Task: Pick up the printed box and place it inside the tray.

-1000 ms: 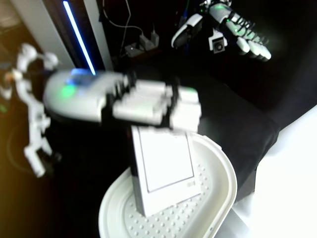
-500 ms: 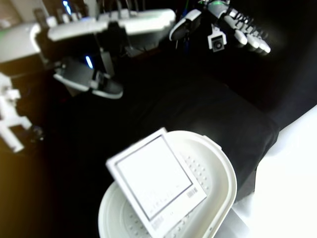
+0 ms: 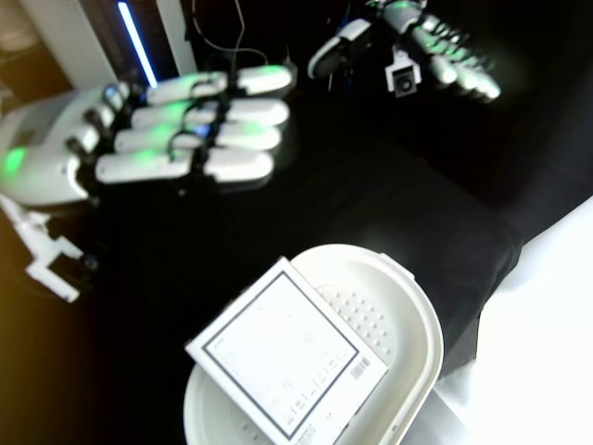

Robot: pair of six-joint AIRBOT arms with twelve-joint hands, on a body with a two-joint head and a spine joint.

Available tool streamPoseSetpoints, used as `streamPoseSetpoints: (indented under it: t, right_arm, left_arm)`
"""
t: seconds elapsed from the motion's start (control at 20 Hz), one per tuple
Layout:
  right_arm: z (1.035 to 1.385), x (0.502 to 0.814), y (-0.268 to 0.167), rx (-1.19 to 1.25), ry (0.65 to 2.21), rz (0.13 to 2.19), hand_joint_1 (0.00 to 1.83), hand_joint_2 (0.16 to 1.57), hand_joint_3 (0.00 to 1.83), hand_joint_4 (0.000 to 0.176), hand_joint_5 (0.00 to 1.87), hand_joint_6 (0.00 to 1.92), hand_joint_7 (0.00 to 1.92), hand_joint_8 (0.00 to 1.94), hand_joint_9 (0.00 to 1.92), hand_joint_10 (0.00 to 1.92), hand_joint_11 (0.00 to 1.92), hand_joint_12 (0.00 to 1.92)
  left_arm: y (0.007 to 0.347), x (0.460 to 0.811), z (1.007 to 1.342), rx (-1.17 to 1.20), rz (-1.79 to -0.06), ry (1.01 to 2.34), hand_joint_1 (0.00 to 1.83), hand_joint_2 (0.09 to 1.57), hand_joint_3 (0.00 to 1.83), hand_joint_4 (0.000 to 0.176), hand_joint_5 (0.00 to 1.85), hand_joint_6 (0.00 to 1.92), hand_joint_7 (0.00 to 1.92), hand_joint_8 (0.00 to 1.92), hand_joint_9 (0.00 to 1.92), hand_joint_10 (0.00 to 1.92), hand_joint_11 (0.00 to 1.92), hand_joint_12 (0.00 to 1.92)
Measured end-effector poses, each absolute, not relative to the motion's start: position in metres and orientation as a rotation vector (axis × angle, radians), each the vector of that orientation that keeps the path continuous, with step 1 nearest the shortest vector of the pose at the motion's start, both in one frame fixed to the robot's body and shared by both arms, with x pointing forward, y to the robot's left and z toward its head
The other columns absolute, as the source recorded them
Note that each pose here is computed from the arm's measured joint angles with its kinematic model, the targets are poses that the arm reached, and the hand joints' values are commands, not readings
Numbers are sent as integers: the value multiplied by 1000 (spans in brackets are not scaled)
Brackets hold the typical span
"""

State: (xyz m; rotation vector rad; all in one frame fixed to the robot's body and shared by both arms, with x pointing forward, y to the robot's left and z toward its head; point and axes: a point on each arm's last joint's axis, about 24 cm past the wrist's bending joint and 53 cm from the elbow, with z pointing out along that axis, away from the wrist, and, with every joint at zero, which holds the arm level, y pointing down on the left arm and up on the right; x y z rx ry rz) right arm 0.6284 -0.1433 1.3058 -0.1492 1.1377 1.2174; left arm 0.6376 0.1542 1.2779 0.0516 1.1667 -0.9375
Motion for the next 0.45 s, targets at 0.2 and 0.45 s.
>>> streamPoseSetpoints:
  t: [0.2, 0.45]
  right_arm:
    - [1285, 628, -136, -100, 1179, 1296, 630, 758, 12, 176, 0, 0, 0, 0, 0, 0, 0, 0]
    - [1267, 637, -148, 3, 1206, 1358, 461, 787, 13, 170, 0, 0, 0, 0, 0, 0, 0, 0]
  left_arm:
    - [149, 634, 1264, 74, -932, 1209, 380, 805, 21, 128, 0, 0, 0, 0, 0, 0, 0, 0]
    - [143, 628, 1263, 88, -931, 1211, 391, 803, 6, 113, 0, 0, 0, 0, 0, 0, 0, 0]
